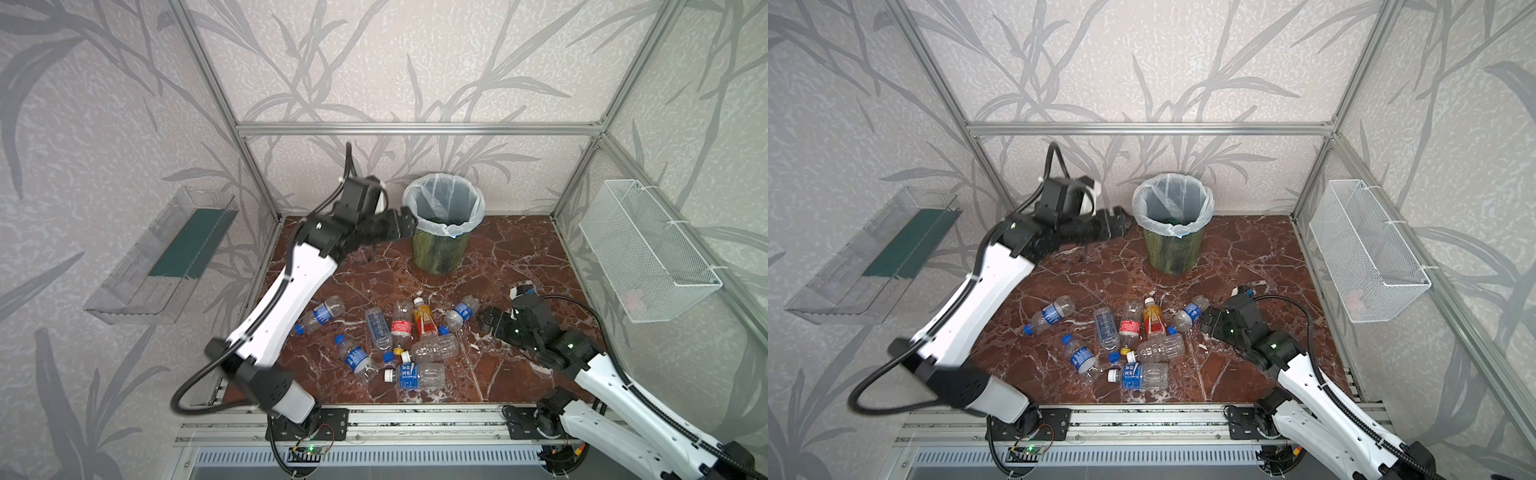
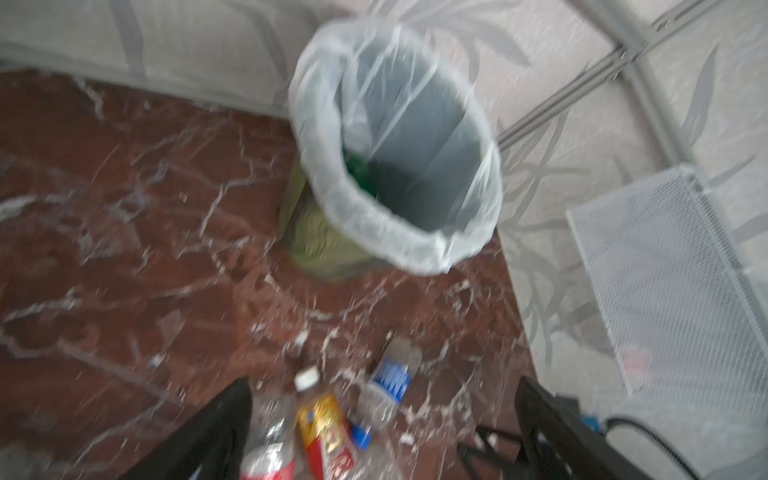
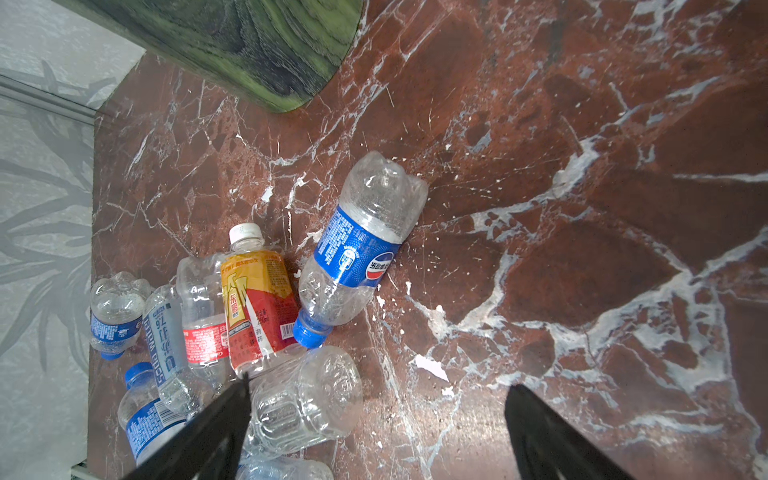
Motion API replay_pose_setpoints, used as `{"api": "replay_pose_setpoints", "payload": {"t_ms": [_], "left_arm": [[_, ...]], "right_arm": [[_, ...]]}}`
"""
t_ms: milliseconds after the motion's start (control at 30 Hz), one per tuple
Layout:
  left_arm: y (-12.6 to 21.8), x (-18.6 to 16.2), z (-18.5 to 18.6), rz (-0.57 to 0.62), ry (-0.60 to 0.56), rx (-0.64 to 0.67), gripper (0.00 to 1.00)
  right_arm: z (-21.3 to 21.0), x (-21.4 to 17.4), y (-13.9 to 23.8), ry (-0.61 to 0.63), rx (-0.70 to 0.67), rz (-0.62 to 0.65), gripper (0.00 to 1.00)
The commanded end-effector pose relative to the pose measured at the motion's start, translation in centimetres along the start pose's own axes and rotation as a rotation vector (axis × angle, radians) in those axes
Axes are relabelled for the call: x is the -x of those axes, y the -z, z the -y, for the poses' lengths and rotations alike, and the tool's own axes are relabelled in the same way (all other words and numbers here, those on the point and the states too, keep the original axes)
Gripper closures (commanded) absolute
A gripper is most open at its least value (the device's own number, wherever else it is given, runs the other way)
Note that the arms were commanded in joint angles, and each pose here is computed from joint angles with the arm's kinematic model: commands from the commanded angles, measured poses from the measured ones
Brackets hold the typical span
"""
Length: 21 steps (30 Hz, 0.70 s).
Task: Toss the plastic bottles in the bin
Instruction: 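Open the left gripper to drop the green bottle and pull back, then lower the right gripper onto the clear blue-labelled water bottle and close it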
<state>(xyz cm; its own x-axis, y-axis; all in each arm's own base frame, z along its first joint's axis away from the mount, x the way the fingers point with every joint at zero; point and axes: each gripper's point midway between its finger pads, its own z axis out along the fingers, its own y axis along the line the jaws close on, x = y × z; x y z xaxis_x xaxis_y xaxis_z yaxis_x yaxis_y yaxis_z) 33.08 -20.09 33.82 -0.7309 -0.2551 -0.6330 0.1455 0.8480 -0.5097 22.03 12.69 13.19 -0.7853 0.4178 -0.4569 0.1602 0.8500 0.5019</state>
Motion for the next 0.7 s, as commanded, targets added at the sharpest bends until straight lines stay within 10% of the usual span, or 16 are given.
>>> {"api": "replay_pose_setpoints", "payload": {"t_ms": [0,667], "left_arm": [[1.7,0.2,-2.7,0.188,0.044,0.011,0.02],[3.9,-10.2,-14.1,0.199,0.106,0.263,0.03]], "right_arm": [[0.2,-0.7,-0.4,-0.020,0.011,-0.024,0.05],[-0.6,-3.2,-2.2,-0.092,0.018,-0.109,0.06]]}}
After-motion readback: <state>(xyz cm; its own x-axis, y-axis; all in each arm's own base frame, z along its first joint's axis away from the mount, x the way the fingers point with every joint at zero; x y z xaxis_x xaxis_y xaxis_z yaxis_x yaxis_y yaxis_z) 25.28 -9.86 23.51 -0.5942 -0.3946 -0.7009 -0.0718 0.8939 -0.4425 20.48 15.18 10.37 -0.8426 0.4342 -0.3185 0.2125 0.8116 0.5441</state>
